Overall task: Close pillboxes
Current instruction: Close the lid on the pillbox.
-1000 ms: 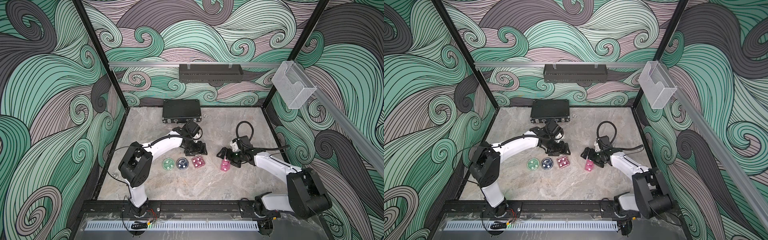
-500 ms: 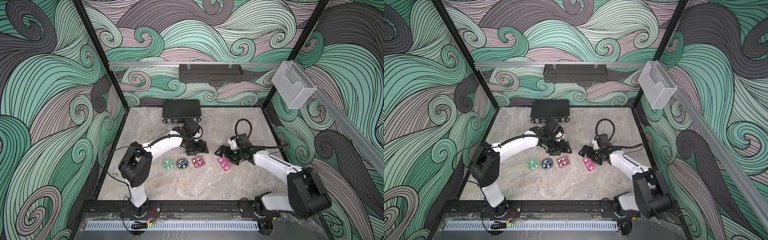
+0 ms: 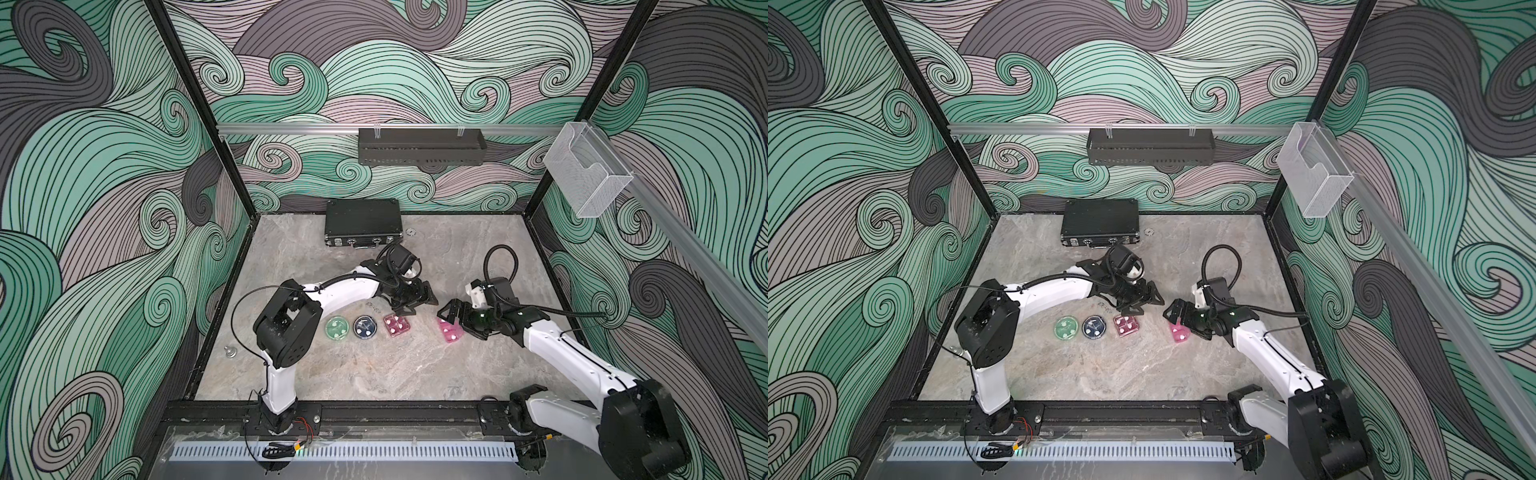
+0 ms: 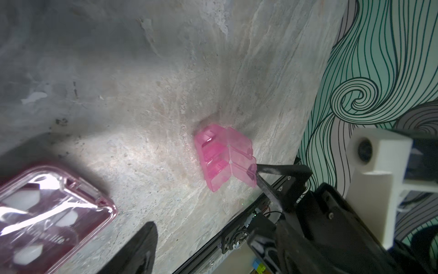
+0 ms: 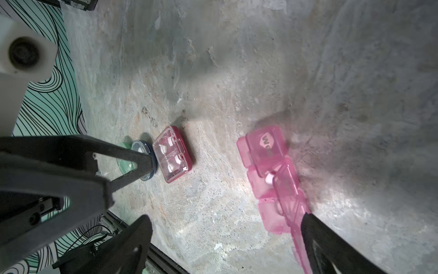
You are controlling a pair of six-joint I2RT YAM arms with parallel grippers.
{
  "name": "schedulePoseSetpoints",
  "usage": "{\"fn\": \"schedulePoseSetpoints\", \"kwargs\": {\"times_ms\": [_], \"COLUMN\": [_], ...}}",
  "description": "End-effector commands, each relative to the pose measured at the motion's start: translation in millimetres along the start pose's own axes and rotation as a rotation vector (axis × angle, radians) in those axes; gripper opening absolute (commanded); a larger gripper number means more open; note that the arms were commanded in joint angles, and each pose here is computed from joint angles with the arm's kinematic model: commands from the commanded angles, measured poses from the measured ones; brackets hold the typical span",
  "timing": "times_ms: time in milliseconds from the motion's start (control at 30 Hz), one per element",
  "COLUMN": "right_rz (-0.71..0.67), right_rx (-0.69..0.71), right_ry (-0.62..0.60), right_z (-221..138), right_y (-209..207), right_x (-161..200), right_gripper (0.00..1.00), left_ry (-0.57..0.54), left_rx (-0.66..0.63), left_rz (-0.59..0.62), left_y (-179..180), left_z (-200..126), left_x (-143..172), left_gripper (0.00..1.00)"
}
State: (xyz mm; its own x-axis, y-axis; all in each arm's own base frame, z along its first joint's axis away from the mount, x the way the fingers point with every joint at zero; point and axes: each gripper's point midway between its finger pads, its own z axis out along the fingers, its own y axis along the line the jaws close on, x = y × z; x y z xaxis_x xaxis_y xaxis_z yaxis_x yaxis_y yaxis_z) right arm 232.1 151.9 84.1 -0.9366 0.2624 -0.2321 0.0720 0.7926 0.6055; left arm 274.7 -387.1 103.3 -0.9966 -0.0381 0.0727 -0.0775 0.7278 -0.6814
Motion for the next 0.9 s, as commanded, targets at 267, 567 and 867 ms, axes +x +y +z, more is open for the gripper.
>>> {"fn": "schedulePoseSetpoints", "kwargs": {"times_ms": [267,567,867], "right_rz": [0.013,0.013,0.018], "right_rx": [-0.043,-0.037,-0.032], "right_ry": [-0.002,-0.036,-0.041], "right_z": [-7,-14,-17], "right_y": [-1,-2,-6], "right_x": [14,10,11], "right_gripper": [0.98,0.99,0.99], "left_ry": [0.037,0.08,0.1], "left_rx": [0.056,0.005,-0.034], "left_rz": [-0.015,0.038,0.027], "left_y": [-28,-27,-18], "left_z": [29,55,72], "left_x": [0,7,5], "left_gripper": [0.78,0.77,0.75]}}
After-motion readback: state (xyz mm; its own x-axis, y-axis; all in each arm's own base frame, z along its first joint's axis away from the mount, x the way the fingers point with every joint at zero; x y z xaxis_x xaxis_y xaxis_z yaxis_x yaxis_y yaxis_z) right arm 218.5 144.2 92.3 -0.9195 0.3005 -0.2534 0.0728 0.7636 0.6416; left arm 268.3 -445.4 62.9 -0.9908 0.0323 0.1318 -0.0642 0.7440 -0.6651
